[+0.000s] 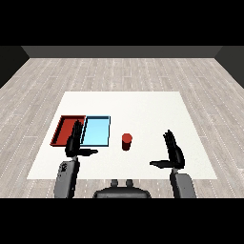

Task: Pick the red can and put it in the red box

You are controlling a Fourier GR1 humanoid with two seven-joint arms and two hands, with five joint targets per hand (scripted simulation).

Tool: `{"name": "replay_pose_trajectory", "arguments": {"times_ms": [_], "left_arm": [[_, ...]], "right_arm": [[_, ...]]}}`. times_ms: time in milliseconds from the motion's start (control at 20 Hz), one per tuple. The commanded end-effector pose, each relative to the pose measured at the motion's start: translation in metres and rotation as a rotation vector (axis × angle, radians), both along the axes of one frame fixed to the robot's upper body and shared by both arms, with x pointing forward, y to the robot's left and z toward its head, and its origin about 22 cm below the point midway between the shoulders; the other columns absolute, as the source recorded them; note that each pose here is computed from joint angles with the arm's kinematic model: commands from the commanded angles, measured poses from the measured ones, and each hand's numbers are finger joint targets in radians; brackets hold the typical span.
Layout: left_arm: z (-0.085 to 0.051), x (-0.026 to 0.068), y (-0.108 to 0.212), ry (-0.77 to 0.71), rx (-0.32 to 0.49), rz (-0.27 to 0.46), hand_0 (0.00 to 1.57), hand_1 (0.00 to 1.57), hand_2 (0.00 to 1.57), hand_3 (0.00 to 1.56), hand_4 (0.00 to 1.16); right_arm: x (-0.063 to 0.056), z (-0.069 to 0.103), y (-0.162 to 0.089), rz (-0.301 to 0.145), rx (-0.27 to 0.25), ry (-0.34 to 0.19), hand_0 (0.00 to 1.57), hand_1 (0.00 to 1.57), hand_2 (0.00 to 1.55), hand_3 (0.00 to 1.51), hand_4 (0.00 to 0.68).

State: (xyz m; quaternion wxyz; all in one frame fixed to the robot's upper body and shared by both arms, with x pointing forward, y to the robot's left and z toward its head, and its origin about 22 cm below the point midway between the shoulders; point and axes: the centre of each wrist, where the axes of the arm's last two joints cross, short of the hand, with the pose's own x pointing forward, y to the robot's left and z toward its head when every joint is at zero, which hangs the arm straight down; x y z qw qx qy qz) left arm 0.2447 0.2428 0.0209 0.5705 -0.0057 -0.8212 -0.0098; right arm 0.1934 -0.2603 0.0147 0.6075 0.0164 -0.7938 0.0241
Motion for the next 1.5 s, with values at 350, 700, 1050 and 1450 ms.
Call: {"name": "replay_pose_trajectory", "arguments": {"times_ms": [350,700,1050,1450], "left_arm": [[-0.013,-0.0198,-0.008,-0.126,-0.032,-0.025,0.0,0.0,0.0,0.0,0.0],[-0.015,-0.0017,0.018,-0.147,-0.048,-0.018,0.0,0.0,0.0,0.0,0.0],[-0.019,0.001,0.007,-0.144,-0.046,0.004,0.0,0.0,0.0,0.0,0.0],[-0.019,0.0016,0.01,-0.14,-0.06,-0.001,0.0,0.0,0.0,0.0,0.0]], "right_arm": [[-0.03,-0.008,-0.013,0.032,0.04,-0.109,0.0,0.0,0.0,0.0,0.0],[0.004,0.003,0.015,0.03,0.035,-0.06,0.0,0.0,0.0,0.0,0.0],[0.003,-0.023,0.013,0.059,0.021,-0.018,0.0,0.0,0.0,0.0,0.0],[0.044,-0.019,0.047,0.061,0.038,-0.018,0.0,0.0,0.0,0.0,0.0]]}}
